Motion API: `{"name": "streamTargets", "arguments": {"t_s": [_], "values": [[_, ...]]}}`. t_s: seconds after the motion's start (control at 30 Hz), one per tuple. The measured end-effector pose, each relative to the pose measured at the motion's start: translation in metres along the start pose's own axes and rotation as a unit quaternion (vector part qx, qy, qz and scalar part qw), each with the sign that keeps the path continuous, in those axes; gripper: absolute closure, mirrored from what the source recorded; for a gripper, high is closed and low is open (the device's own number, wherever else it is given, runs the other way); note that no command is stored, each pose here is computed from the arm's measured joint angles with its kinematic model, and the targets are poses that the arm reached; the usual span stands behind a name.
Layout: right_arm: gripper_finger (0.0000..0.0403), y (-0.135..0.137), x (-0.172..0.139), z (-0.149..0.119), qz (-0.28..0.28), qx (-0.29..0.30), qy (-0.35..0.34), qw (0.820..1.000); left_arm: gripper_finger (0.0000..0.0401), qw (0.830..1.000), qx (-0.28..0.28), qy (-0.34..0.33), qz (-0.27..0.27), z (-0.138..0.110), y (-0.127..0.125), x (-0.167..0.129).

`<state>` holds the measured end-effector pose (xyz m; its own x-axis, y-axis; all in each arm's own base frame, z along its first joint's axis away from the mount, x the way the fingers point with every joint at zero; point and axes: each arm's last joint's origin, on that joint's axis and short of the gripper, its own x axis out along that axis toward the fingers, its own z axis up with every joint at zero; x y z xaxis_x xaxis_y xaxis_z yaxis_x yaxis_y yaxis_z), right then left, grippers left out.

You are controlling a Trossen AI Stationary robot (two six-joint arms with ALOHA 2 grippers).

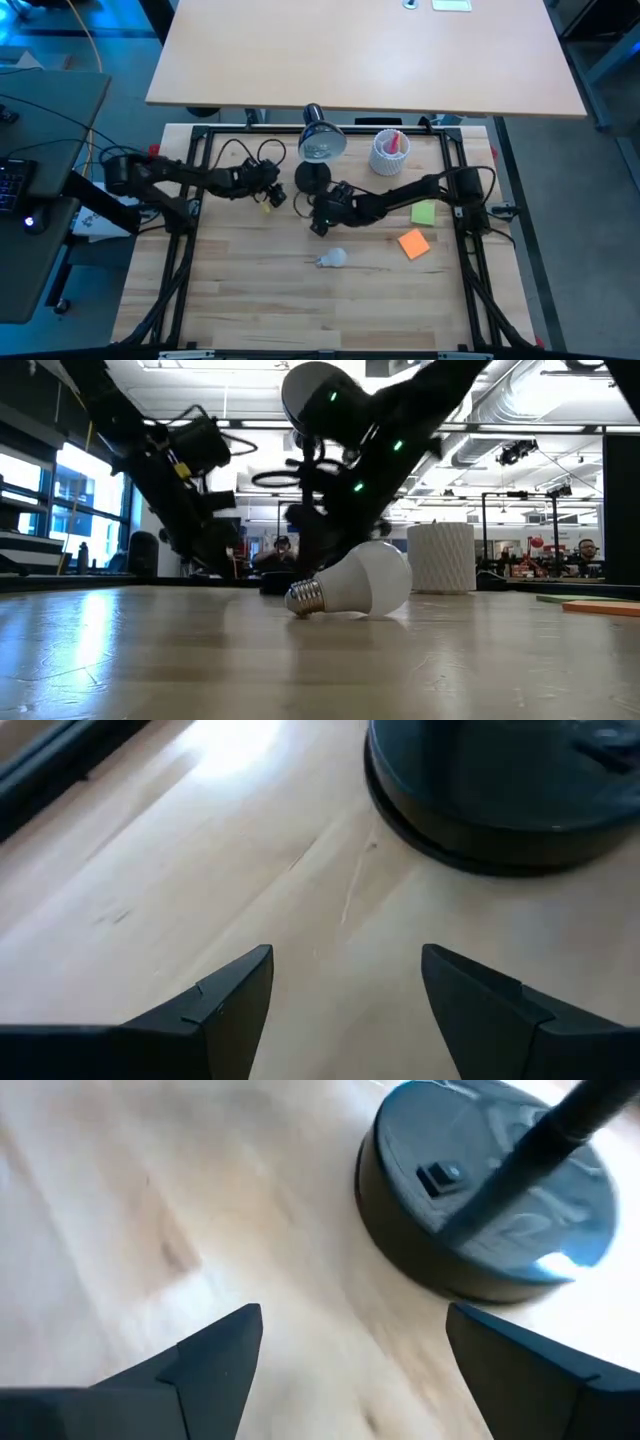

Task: Screw lightbulb
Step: Return to Home Position

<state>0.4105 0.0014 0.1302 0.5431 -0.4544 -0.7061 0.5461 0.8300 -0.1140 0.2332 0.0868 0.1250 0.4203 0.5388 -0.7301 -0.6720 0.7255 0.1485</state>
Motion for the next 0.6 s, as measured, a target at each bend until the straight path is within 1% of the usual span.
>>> {"name": "streamTargets", "arguments": {"t_s": [0.07, 0.13, 0.23, 0.33, 0.4, 0.43, 0.5, 0.53, 0.6], "values": [[0.0087, 0.004, -0.018, -0.002, -0.015, -0.043, 0.009, 0.999, 0.0149, 1.0, 0.004, -0.007, -0.009, 0.001, 0.0, -0.012], [0.0087, 0.007, -0.039, -0.003, -0.024, -0.092, 0.018, 0.995, 0.0149, 0.999, 0.001, -0.029, -0.035, -0.002, -0.002, -0.026], [0.0091, -0.001, -0.07, -0.01, -0.022, -0.138, 0.032, 0.99, 0.0149, 0.994, -0.004, -0.076, -0.081, -0.01, -0.005, -0.049], [0.0101, -0.024, -0.102, -0.027, 0.001, -0.141, 0.029, 0.99, 0.0149, 0.985, -0.016, -0.12, -0.123, -0.025, -0.003, -0.07], [0.0107, -0.043, -0.124, -0.041, 0.024, -0.121, 0.012, 0.992, 0.0149, 0.976, -0.023, -0.152, -0.155, -0.038, 0.0, -0.082], [0.011, -0.052, -0.134, -0.05, 0.037, -0.107, 0.003, 0.994, 0.0149, 0.968, -0.026, -0.173, -0.179, -0.042, 0.0, -0.088], [0.0115, -0.071, -0.149, -0.07, 0.065, -0.077, -0.017, 0.995, 0.0149, 0.945, -0.02, -0.223, -0.237, -0.052, 0.003, -0.099], [0.0116, -0.08, -0.157, -0.078, 0.083, -0.056, -0.034, 0.994, 0.0149, 0.93, -0.011, -0.252, -0.268, -0.055, 0.004, -0.105], [0.0117, -0.095, -0.168, -0.094, 0.116, -0.021, -0.072, 0.99, 0.0149, 0.893, 0.007, -0.315, -0.321, -0.06, 0.007, -0.115]]}}
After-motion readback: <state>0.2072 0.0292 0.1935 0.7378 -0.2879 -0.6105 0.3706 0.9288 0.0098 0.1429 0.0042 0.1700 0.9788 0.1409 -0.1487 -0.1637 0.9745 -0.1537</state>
